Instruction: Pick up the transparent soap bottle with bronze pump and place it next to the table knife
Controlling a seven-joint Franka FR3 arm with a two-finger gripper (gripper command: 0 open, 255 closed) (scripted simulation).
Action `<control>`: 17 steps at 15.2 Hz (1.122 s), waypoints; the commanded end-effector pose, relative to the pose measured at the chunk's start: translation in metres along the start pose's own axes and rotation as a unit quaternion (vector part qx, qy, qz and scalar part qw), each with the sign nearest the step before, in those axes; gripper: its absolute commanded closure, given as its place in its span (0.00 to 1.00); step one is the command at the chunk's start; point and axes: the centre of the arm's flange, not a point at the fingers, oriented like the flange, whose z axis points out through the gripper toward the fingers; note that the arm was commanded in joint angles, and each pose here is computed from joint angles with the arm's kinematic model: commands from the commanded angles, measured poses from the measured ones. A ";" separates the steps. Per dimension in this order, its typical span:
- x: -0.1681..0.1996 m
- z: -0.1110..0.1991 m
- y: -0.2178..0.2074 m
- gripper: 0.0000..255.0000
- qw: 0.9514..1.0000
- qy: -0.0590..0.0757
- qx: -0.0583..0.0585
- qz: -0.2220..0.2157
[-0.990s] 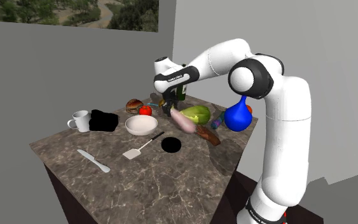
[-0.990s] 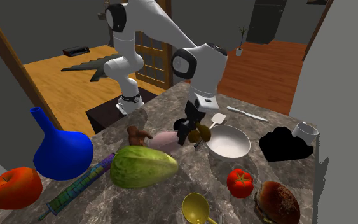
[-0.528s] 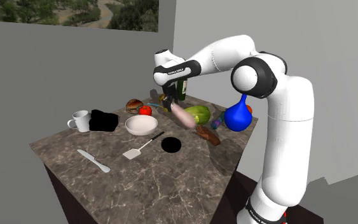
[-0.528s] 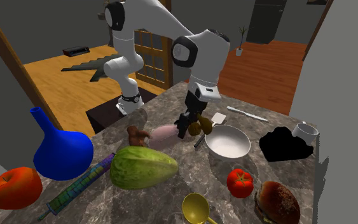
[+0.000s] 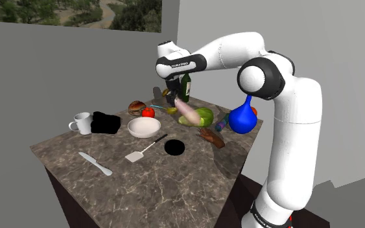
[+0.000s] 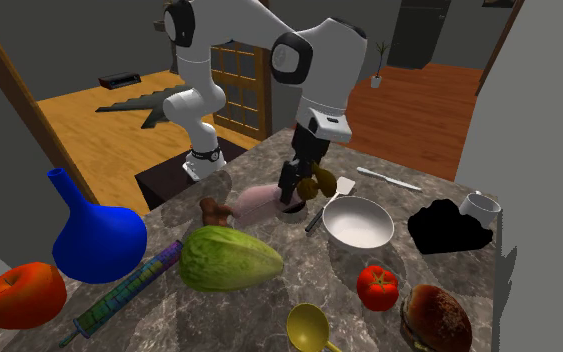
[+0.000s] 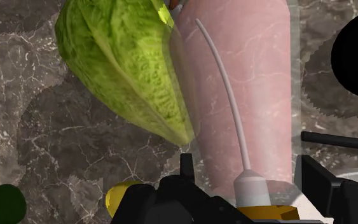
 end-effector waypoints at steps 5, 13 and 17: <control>-0.014 -0.021 -0.061 1.00 1.000 0.000 0.000 0.000; -0.035 -0.047 -0.161 1.00 1.000 0.000 0.000 0.000; -0.046 -0.060 -0.211 1.00 1.000 0.000 0.000 0.000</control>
